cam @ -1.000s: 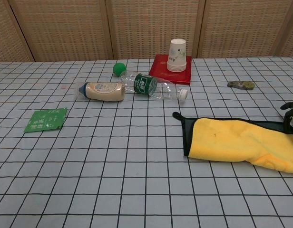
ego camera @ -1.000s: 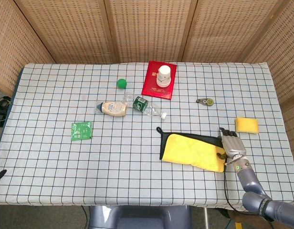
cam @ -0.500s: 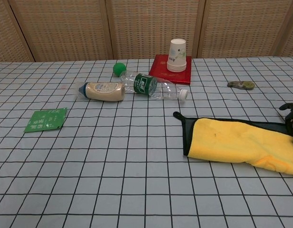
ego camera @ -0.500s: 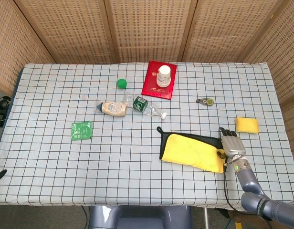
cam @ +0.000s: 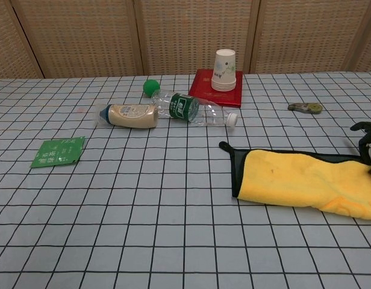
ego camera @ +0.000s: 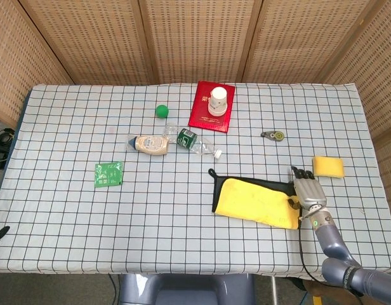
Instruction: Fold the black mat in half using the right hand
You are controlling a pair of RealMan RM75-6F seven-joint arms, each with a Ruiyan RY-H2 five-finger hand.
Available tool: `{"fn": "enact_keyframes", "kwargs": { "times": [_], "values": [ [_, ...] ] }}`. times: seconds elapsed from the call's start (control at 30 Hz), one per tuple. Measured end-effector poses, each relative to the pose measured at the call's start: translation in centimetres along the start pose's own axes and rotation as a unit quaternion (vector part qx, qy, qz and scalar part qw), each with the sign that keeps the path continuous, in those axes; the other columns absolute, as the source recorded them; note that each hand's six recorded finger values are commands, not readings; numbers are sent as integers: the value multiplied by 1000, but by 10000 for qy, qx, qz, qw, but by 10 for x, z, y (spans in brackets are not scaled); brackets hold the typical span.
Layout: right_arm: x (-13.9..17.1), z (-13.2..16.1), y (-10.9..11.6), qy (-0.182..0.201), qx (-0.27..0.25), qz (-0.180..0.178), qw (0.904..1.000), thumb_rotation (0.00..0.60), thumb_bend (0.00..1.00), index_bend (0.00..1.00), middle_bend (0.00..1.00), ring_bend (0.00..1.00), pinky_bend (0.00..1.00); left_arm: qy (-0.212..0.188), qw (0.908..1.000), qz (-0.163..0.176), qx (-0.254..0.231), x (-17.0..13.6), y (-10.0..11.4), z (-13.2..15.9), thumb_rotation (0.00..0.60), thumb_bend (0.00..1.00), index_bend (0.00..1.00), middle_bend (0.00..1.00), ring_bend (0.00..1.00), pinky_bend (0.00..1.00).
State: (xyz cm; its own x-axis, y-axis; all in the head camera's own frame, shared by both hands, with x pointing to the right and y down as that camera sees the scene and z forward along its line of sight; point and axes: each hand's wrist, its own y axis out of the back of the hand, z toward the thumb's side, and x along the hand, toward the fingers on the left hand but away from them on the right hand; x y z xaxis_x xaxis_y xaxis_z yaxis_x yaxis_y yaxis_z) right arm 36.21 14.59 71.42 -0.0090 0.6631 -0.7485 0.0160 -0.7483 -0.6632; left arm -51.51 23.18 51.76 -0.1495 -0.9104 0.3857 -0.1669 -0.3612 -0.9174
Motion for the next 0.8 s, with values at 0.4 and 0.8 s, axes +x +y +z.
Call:
{"fn": "enact_keyframes", "kwargs": {
  "times": [0.4, 0.8],
  "values": [
    [-5, 9, 9, 91, 317, -252, 9991, 600, 558, 604, 0, 0, 0, 5, 10000, 2, -4, 0, 0, 0, 600, 0, 0, 0, 0, 0],
    [-15, 8, 13, -86, 639, -367, 9972, 600, 558, 586, 0, 0, 0, 18, 10000, 3, -8, 1, 0, -1, 600, 0, 0, 0, 0, 0]
  ]
}}
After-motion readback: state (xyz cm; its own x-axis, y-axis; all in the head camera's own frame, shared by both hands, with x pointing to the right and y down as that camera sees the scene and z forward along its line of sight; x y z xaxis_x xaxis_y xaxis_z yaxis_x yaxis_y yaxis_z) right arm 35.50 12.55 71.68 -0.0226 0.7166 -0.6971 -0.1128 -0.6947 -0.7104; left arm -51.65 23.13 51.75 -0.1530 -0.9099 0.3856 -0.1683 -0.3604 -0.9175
